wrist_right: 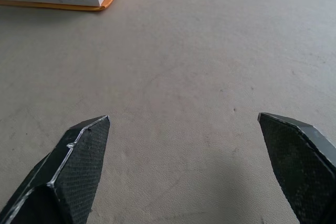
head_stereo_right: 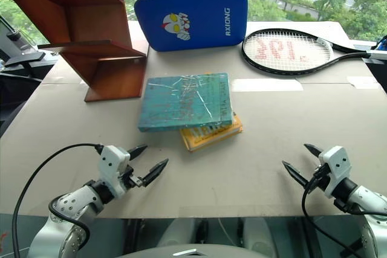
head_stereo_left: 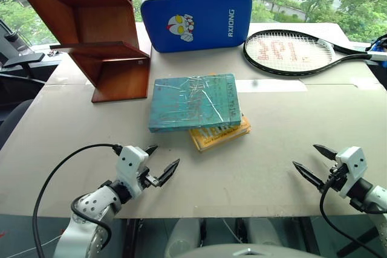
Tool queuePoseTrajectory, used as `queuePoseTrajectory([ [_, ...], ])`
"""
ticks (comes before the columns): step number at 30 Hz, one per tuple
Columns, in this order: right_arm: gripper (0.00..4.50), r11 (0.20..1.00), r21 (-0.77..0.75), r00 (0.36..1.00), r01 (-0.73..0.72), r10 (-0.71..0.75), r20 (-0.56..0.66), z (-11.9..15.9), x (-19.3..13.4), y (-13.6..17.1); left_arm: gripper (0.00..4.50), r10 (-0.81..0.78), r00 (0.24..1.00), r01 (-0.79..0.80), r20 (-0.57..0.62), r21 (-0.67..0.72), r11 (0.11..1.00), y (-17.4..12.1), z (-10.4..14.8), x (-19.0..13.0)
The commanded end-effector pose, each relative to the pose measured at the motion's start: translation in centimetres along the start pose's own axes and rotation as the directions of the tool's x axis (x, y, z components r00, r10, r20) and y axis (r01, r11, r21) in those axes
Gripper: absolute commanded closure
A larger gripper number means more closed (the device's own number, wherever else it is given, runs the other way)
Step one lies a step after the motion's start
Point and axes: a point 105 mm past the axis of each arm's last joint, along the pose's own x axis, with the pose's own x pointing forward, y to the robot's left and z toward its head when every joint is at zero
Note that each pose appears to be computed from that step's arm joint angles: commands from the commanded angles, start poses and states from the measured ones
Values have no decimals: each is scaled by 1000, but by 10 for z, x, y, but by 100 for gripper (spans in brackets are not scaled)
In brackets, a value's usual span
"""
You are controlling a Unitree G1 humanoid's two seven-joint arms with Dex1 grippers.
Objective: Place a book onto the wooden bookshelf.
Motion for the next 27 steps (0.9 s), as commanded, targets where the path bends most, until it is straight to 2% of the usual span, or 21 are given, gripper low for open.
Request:
queuePoseTrajectory([
  [1,2,999,-44,999,1,1,48,11,-4,-5,0,-39,999,38,19,38,999,-6,8,-3],
  [4,2,998,-66,997,7,-2,82,13,-2,-8,0,-50,999,50,19,8,999,-7,7,-5],
  [20,2,996,-92,995,-3,12,96,11,1,-8,0,-59,998,59,26,1,998,-9,7,-3],
  [23,2,995,-99,989,-22,36,146,17,1,-6,0,-52,998,52,34,-20,998,-9,8,-2],
  [24,2,994,-109,988,-30,46,146,18,1,-5,0,-46,998,48,39,-44,998,-9,9,-1],
  [27,2,984,-134,975,-118,140,172,33,-2,3,0,-6,996,37,90,-346,937,-11,17,3],
])
